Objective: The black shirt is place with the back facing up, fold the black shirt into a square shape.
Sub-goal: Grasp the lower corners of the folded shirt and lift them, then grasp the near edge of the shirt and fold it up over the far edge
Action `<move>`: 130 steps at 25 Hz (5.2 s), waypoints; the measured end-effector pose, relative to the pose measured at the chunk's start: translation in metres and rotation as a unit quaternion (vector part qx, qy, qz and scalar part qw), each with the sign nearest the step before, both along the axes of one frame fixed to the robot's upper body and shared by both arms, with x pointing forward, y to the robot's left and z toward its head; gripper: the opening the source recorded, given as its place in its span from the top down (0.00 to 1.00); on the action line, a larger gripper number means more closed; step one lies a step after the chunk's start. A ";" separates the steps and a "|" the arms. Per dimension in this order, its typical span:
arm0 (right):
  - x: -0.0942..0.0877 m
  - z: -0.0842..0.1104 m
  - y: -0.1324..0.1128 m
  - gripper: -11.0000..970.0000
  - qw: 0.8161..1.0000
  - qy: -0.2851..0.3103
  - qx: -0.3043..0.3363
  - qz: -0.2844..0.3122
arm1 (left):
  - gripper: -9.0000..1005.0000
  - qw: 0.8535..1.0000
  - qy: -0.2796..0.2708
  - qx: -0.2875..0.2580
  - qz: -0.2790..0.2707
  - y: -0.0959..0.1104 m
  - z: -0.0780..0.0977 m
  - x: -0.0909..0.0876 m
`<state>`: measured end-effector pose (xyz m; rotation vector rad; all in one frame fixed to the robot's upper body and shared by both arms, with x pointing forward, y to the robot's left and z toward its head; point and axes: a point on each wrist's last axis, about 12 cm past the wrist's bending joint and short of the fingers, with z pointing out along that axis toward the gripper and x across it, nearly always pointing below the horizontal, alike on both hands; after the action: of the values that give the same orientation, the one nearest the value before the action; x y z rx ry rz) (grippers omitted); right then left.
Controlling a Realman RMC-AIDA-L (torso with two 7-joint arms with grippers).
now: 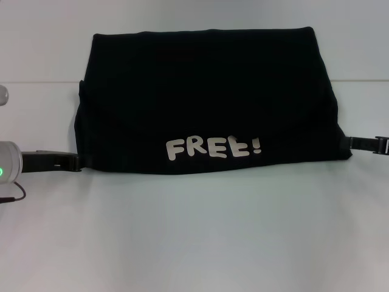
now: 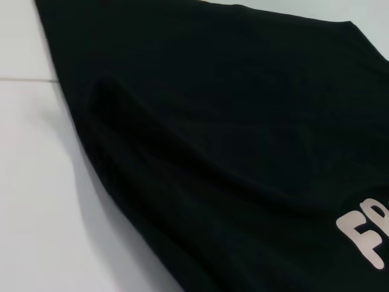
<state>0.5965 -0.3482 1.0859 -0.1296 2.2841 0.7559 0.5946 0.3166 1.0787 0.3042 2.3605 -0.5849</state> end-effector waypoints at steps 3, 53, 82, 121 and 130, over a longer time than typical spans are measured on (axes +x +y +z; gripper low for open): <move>0.005 -0.003 0.007 0.19 1.000 0.002 -0.017 -0.001 | 0.97 1.000 -0.001 0.000 0.000 0.000 0.000 0.000; 0.019 -0.026 0.031 0.83 0.996 0.002 -0.081 -0.030 | 0.93 1.000 -0.006 0.005 0.002 0.001 0.003 0.004; -0.020 -0.022 -0.009 0.95 1.000 0.007 -0.031 0.001 | 0.90 0.999 0.016 -0.018 -0.039 0.017 0.014 -0.023; -0.137 -0.015 -0.052 0.89 0.988 -0.067 0.100 0.096 | 0.87 0.966 0.053 -0.125 -0.221 0.043 0.033 -0.107; -0.062 0.027 -0.042 0.88 0.986 -0.111 0.099 0.072 | 0.86 0.986 -0.019 -0.068 -0.150 0.023 0.069 -0.010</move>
<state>0.5345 -0.3905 1.1124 -0.2747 1.9939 0.9867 0.5845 0.3400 1.1478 0.6087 2.2400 -0.8703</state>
